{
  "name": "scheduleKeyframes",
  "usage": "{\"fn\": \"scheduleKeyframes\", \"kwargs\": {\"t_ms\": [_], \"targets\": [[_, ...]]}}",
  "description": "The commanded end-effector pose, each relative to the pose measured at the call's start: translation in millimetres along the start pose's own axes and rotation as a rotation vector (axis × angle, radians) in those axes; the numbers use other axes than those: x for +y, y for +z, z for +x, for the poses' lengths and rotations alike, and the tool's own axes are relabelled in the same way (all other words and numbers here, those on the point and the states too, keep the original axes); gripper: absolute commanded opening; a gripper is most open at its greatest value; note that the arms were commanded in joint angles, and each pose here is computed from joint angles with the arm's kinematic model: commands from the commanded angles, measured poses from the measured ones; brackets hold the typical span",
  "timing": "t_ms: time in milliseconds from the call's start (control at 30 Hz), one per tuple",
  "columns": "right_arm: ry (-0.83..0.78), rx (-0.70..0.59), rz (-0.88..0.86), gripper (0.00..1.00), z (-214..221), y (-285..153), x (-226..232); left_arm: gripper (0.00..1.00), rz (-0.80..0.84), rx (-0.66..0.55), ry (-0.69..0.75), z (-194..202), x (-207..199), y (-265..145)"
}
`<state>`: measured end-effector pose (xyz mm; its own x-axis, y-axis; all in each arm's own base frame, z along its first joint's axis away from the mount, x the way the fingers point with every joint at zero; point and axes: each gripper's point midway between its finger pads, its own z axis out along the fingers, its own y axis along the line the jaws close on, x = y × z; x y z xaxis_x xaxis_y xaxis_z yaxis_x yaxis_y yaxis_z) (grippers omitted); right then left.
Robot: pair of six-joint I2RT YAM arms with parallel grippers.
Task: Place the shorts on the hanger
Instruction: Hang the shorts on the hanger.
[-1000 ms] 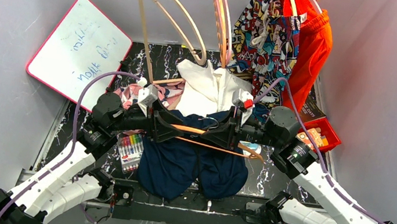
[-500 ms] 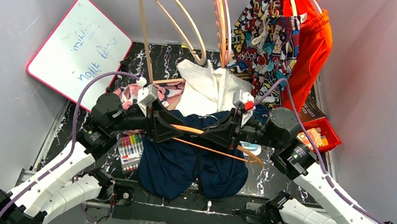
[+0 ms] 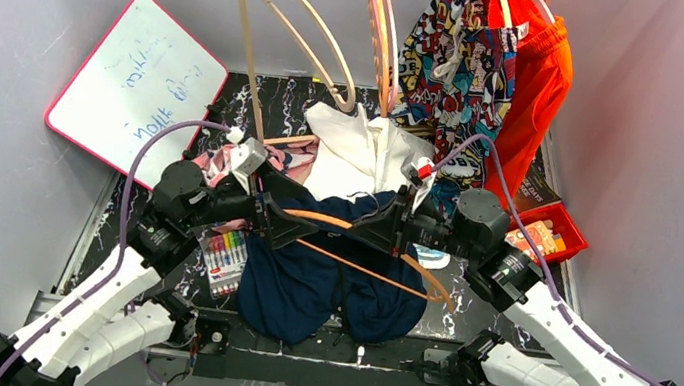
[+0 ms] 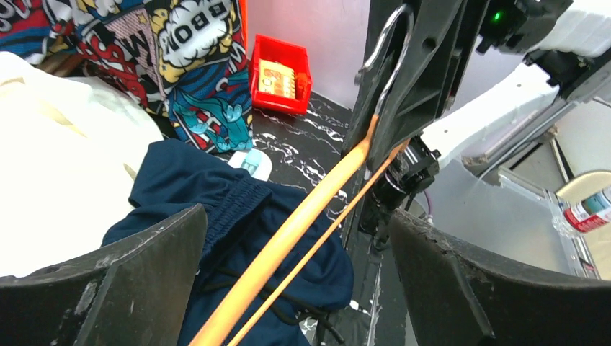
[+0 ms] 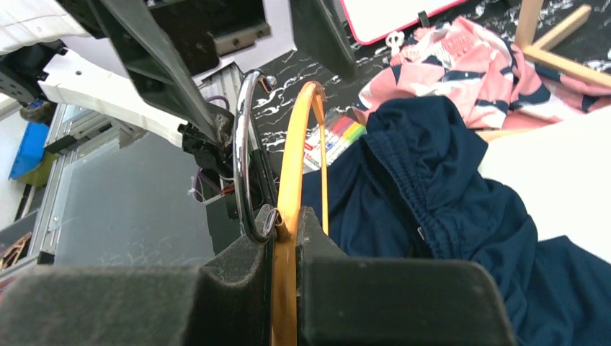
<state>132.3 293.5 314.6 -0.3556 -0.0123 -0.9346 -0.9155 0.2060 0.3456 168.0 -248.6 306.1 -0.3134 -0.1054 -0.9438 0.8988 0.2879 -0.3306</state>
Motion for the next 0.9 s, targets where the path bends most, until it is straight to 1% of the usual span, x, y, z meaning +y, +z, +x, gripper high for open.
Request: {"fn": "scheduleKeyframes", "kwargs": {"t_ms": [0, 133, 233, 300, 367, 433, 533, 633, 700, 767, 800, 833, 867], "targets": [[-0.010, -0.154, 0.015, 0.00, -30.7, -8.9, 7.0, 0.98, -0.041, -0.101, 0.070, -26.1, -5.6, -10.7], [-0.014, -0.238, 0.044, 0.00, -39.2, -17.2, 5.5, 0.98, -0.088, -0.116, 0.103, -36.3, -7.3, -20.5], [0.004, -0.265, 0.095, 0.00, -43.4, -20.8, -1.5, 0.98, -0.151, -0.112, 0.115, -37.4, -3.2, -29.5], [0.024, -0.260, 0.183, 0.00, -44.4, -23.2, -15.7, 0.98, -0.228, -0.117, 0.102, -36.1, 6.3, -36.9], [0.025, -0.263, 0.306, 0.00, -45.1, -30.5, -35.4, 0.98, -0.343, -0.126, 0.065, -32.6, 23.0, -45.9], [0.013, -0.278, 0.397, 0.00, -46.9, -40.1, -48.7, 0.99, -0.470, -0.109, 0.018, -25.5, 42.6, -55.6], [0.000, -0.267, 0.453, 0.00, -44.6, -47.9, -55.7, 0.98, -0.696, -0.041, -0.033, -17.2, 75.6, -74.0], [0.000, -0.245, 0.478, 0.00, -40.4, -52.1, -58.3, 0.98, -1.033, 0.010, -0.077, -5.7, 117.3, -112.7], [-0.004, -0.237, 0.495, 0.00, -39.0, -55.7, -59.6, 0.98, -1.261, 0.027, -0.054, -4.4, 139.2, -144.5], [-0.013, -0.232, 0.518, 0.00, -39.0, -60.8, -61.3, 0.98, -1.431, 0.044, -0.015, -6.6, 153.6, -167.5], [-0.016, -0.230, 0.534, 0.00, -39.1, -64.5, -62.1, 0.98, -1.561, 0.048, 0.009, -8.8, 164.0, -182.2], [-0.017, -0.223, 0.542, 0.00, -37.8, -66.3, -62.7, 0.98, -1.736, 0.128, 0.061, -5.7, 180.2, -196.2], [-0.014, -0.216, 0.544, 0.00, -36.3, -66.4, -62.9, 0.99, -1.824, 0.214, 0.089, -2.5, 186.4, -201.9]]}}
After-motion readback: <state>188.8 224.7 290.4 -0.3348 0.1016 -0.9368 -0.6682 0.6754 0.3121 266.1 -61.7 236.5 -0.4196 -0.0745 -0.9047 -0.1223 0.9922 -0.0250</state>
